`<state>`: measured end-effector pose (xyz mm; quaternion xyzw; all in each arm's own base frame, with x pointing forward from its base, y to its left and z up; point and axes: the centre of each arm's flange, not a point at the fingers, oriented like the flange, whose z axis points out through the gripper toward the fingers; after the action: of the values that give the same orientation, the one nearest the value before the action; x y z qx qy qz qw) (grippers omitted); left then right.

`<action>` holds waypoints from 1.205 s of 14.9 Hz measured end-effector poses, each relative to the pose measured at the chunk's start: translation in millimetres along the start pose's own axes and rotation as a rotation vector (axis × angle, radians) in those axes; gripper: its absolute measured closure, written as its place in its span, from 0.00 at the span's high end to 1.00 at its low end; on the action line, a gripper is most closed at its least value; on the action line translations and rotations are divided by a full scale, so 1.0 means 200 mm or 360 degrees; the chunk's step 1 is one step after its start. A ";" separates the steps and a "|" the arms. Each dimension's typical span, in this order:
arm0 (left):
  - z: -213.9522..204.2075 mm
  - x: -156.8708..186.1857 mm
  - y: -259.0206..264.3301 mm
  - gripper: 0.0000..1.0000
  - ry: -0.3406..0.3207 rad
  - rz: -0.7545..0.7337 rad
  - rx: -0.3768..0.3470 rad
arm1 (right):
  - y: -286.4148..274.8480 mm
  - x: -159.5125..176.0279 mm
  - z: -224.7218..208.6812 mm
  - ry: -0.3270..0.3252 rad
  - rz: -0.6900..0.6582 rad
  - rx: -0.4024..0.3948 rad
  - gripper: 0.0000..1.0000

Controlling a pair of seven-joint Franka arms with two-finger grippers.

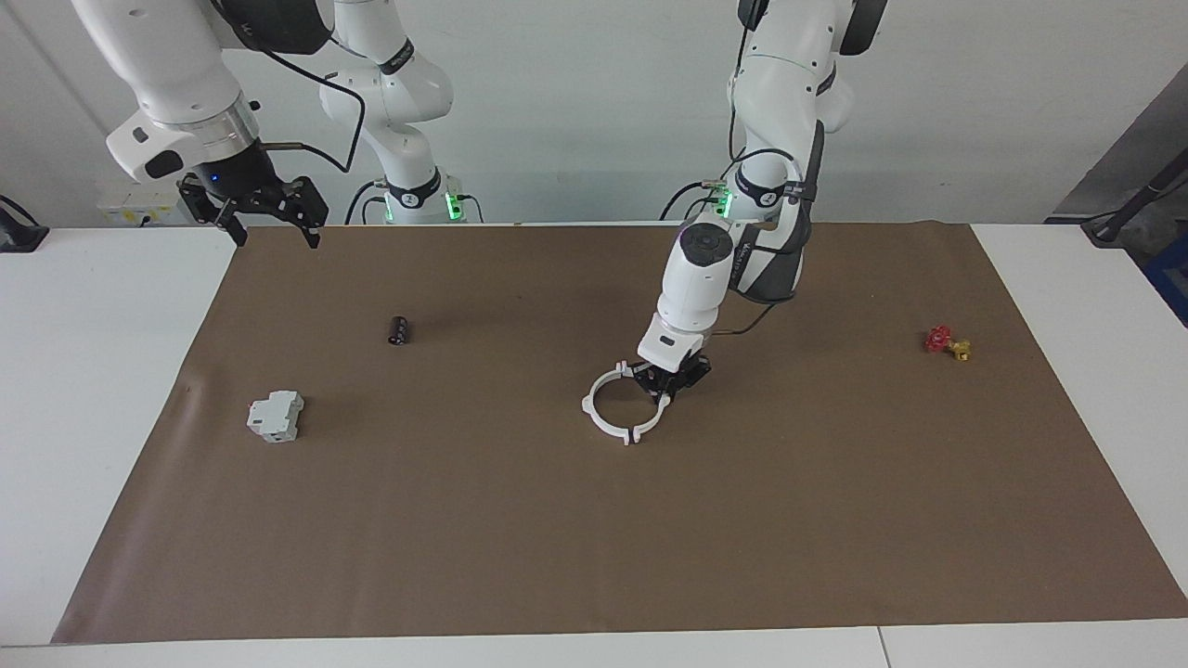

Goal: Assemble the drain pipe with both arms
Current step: 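Press the held half against the placed half to close the ring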

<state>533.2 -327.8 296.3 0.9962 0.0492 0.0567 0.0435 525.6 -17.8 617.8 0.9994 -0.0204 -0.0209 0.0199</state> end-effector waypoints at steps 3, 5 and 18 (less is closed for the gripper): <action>0.00 0.00 0.00 0.21 0.0000 0.0000 0.0000 | 0.00 0.00 0.00 0.0000 0.0000 0.0000 1.00; 0.00 0.00 0.00 0.21 0.0000 0.0000 0.0000 | 0.00 0.00 0.00 0.0000 0.0000 0.0000 1.00; 0.01 0.01 -0.02 0.75 0.0000 -0.0012 0.0007 | 0.00 0.00 0.00 0.0000 0.0000 0.0000 1.00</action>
<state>535.3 -324.1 294.8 0.9961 0.0531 0.0565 0.0416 525.6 -17.8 617.8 0.9994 -0.0205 -0.0209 0.0199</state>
